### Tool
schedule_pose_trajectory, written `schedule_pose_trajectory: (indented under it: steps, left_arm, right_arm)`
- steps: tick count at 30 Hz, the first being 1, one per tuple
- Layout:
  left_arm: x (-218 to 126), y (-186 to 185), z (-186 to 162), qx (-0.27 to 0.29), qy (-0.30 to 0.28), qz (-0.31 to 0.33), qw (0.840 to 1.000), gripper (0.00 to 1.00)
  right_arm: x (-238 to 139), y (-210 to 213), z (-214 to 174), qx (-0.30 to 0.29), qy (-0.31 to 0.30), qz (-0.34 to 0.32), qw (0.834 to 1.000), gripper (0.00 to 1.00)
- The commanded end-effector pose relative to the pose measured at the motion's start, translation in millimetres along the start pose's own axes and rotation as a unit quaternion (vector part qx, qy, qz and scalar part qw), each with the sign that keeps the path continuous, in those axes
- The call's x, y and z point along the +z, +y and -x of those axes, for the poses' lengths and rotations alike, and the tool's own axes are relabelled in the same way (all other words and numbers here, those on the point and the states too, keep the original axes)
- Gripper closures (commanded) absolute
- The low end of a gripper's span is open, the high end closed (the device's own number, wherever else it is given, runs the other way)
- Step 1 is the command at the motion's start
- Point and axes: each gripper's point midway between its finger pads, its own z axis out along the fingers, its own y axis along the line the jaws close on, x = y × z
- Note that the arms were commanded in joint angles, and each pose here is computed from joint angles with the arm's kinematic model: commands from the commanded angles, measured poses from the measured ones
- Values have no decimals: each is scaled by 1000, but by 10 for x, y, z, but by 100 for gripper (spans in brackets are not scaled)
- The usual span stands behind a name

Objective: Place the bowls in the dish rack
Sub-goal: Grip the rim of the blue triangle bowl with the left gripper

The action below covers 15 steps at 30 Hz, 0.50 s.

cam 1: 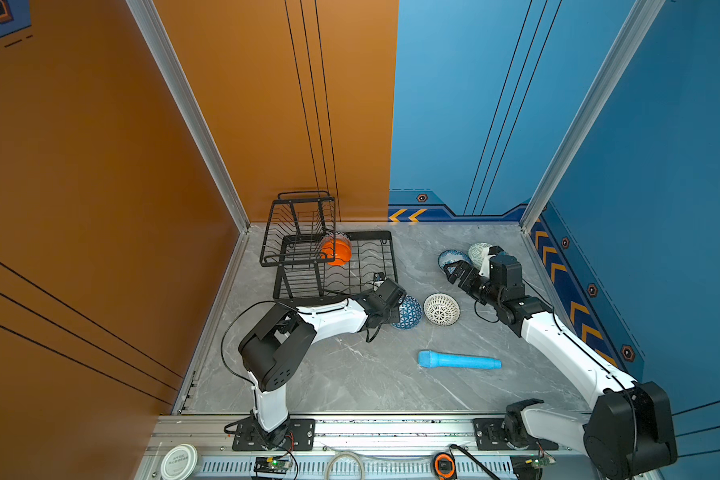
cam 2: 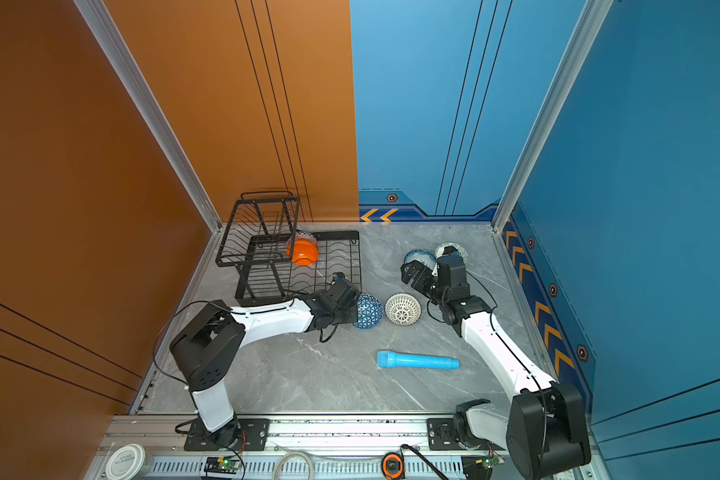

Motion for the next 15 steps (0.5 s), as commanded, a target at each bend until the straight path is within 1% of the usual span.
schedule_pose_trajectory:
  steps: [1, 10, 15]
  left_arm:
    - [16, -38, 348, -19, -47, -5, 999, 100]
    - [-233, -296, 507, -25, -88, -53, 994, 100]
    - [-370, -327, 524, -20, -104, -60, 993, 100]
  right_arm:
    - [11, 47, 2, 15, -1, 15, 1000, 0]
    - [20, 255, 87, 28, -4, 29, 999, 0]
    - [24, 420, 115, 37, 1, 41, 998, 0]
